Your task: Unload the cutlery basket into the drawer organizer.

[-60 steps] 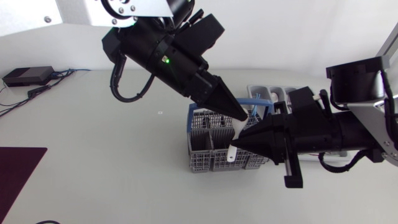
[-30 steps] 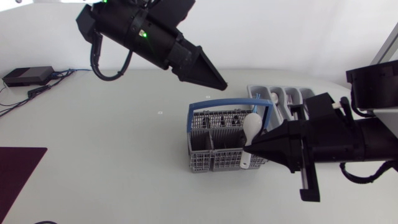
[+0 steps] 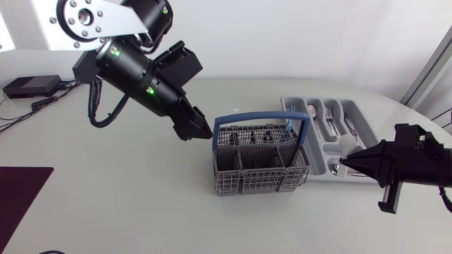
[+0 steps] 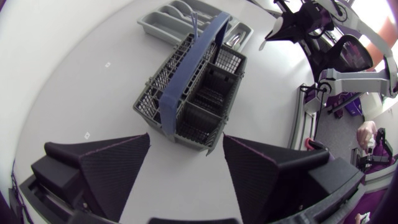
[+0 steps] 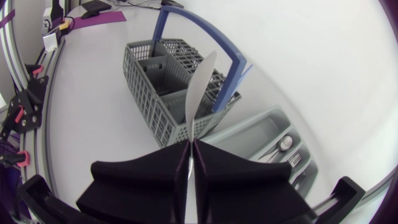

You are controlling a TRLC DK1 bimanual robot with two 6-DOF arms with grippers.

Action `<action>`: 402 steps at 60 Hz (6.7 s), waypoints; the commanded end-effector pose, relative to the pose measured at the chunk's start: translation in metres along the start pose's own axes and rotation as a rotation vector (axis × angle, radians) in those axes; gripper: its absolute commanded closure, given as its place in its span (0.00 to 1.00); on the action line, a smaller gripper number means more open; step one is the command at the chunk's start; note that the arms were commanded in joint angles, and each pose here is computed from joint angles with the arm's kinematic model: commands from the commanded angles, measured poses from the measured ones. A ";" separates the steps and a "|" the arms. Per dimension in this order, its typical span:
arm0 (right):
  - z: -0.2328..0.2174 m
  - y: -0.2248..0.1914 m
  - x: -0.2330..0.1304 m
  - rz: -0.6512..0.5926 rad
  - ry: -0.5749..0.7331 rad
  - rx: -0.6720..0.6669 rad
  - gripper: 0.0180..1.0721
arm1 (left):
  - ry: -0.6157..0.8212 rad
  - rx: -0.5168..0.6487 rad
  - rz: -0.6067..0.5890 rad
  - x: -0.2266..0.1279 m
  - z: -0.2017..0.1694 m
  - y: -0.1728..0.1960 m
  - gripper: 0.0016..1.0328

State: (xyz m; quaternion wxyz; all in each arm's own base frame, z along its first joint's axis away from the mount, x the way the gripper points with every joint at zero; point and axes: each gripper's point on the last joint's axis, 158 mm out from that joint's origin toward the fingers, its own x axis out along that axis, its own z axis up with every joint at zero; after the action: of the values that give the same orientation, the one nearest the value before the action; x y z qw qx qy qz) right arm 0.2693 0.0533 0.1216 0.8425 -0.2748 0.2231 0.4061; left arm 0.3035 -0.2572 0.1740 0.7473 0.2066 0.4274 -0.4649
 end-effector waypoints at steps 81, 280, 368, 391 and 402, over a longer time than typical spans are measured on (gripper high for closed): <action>-0.159 -0.106 0.031 -0.316 0.519 -0.391 0.35 | 0.232 0.001 -0.050 0.044 -0.118 -0.019 0.05; 0.037 0.021 0.042 0.126 -0.125 0.206 0.94 | -0.207 0.079 0.142 0.035 -0.031 -0.032 0.86; 0.014 -0.101 0.132 0.032 -0.178 0.499 0.94 | 0.005 0.218 0.000 0.122 -0.084 -0.066 0.86; 0.022 -0.051 0.144 0.174 -0.121 0.469 0.94 | -0.071 0.115 0.107 0.124 -0.061 0.001 0.86; 0.032 -0.006 0.131 0.236 -0.109 0.417 0.94 | -0.121 0.049 0.185 0.115 -0.047 0.050 0.86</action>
State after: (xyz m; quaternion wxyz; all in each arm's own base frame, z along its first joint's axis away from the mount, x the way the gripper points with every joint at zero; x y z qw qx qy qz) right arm 0.3781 0.1273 0.0711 0.8552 -0.0416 0.2822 0.4326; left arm 0.3197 -0.2551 0.0314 0.7862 0.2399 0.3804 -0.4238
